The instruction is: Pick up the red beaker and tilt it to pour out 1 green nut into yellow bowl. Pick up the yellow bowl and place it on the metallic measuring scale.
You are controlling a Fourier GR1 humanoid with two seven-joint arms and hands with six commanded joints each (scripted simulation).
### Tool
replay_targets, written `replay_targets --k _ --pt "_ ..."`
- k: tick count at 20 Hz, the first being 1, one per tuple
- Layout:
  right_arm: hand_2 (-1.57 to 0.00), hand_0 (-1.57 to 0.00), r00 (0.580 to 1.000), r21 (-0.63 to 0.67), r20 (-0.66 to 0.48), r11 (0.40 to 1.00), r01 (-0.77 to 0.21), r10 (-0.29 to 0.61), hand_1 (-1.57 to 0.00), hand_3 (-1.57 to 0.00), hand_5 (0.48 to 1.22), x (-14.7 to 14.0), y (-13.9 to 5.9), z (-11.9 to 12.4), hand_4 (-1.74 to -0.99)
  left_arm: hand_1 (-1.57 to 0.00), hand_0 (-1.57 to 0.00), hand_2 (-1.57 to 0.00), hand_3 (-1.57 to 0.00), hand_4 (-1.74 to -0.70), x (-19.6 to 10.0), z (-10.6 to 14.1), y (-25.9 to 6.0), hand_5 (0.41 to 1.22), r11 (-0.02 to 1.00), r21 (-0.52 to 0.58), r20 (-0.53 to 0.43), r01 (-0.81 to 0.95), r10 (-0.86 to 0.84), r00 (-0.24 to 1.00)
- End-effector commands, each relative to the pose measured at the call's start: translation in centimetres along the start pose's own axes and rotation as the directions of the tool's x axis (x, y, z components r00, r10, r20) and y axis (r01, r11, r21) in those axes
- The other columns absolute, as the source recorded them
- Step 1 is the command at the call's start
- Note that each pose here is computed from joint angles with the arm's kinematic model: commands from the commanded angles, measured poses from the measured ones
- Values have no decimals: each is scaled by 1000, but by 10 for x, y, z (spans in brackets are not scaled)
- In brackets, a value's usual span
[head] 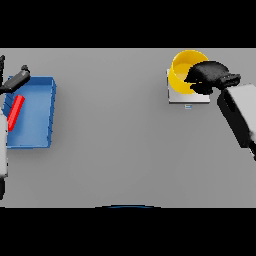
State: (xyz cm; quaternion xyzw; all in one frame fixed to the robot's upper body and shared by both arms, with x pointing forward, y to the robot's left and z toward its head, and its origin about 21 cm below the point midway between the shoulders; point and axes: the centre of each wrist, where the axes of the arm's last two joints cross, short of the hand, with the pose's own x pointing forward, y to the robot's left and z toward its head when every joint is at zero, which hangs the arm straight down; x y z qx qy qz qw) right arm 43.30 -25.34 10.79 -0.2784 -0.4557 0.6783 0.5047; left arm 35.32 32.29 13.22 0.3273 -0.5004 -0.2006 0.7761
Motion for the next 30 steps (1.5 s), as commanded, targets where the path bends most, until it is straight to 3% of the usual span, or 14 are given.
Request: replay_targets --k 1,8,10,11,12,16,21,25,30 --pt "-1451 -1510 1000 -3 -16 1000 1 -2 -1368 -1530 1221 -2 1 -1 -1730 1 1 1 1 -838 0 -1 2 772 1000 -3 -10 -5 4 1000" --pt "-1316 -1397 1000 30 -24 1000 2 -1 -1205 -1562 1221 -10 13 -7 -1730 1 1 1 1 -838 3 -4 4 776 1000 -2 -17 1 -1 1000" --pt "-1402 -1417 999 25 -34 1000 18 -18 -1230 -1536 1221 -11 12 -8 -1728 1 1 1 1 -840 2 -6 4 771 1000 -3 -15 -7 7 1000" --pt "-1293 -1404 999 30 -30 999 32 -31 -1181 -1543 1221 -10 11 -8 -1670 1 1 1 1 -841 1 -6 4 772 1000 -8 -19 -6 6 1000" --pt "-1182 -1410 999 36 -35 999 39 -38 -1150 -1387 1221 -10 8 -9 -1644 1 1 1 1 -843 -1 -6 5 773 1000 -5 -16 -4 4 1000" --pt "-672 -947 995 69 -67 994 81 -76 -687 -879 991 -13 10 -9 -1564 1 1 1 1 -849 -2 -7 4 767 1000 -11 -7 -17 17 1000" --pt "-345 -372 993 84 -83 992 92 -85 -279 -558 865 -14 8 -9 -1501 1 1 1 1 -854 0 -7 4 771 1000 -5 3 -4 4 1000" --pt "-182 -152 994 105 -92 992 65 -55 -114 -397 818 -19 14 -9 -1452 1 1 1 1 -856 4 -5 3 772 1000 -4 0 -13 13 1000" --pt "-59 -49 996 104 -76 993 55 -47 -37 -263 796 -17 10 -9 -1414 1 1 1 1 -851 7 -2 0 768 1000 0 -3 -11 11 1000"
